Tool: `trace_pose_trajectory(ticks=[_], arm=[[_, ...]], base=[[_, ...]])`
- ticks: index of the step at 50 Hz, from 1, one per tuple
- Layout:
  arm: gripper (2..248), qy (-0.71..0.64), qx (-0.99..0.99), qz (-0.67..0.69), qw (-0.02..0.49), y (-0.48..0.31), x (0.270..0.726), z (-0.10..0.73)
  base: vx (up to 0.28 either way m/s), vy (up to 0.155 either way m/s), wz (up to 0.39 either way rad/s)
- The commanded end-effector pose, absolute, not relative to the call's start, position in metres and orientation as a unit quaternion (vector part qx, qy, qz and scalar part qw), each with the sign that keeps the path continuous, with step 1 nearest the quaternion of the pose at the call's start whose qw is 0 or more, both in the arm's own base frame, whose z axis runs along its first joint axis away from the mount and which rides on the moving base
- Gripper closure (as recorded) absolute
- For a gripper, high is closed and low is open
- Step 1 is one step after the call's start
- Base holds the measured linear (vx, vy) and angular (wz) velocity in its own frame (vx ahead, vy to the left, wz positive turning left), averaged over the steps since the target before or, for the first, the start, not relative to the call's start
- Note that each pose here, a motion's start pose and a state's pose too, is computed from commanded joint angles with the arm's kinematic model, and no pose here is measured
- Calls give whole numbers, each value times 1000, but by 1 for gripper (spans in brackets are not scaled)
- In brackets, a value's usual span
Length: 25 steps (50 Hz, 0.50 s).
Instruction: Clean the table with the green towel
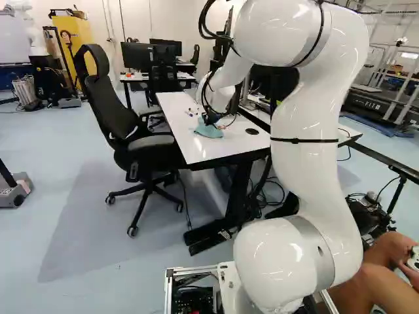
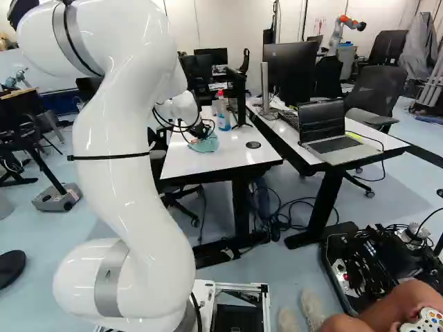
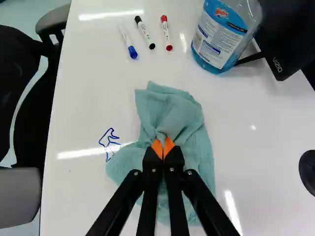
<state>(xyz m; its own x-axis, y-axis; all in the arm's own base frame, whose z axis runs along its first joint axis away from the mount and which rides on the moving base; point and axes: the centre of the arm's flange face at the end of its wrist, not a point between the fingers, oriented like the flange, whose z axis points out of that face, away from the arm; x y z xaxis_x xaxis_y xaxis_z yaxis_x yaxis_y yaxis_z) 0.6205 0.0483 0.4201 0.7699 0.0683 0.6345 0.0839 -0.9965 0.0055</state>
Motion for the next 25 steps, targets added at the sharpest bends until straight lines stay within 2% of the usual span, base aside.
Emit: trace_pose_trajectory(ticks=[25], arm=[[227,-41,-942,-332,11,48,620,419]], base=[[0,0,0]])
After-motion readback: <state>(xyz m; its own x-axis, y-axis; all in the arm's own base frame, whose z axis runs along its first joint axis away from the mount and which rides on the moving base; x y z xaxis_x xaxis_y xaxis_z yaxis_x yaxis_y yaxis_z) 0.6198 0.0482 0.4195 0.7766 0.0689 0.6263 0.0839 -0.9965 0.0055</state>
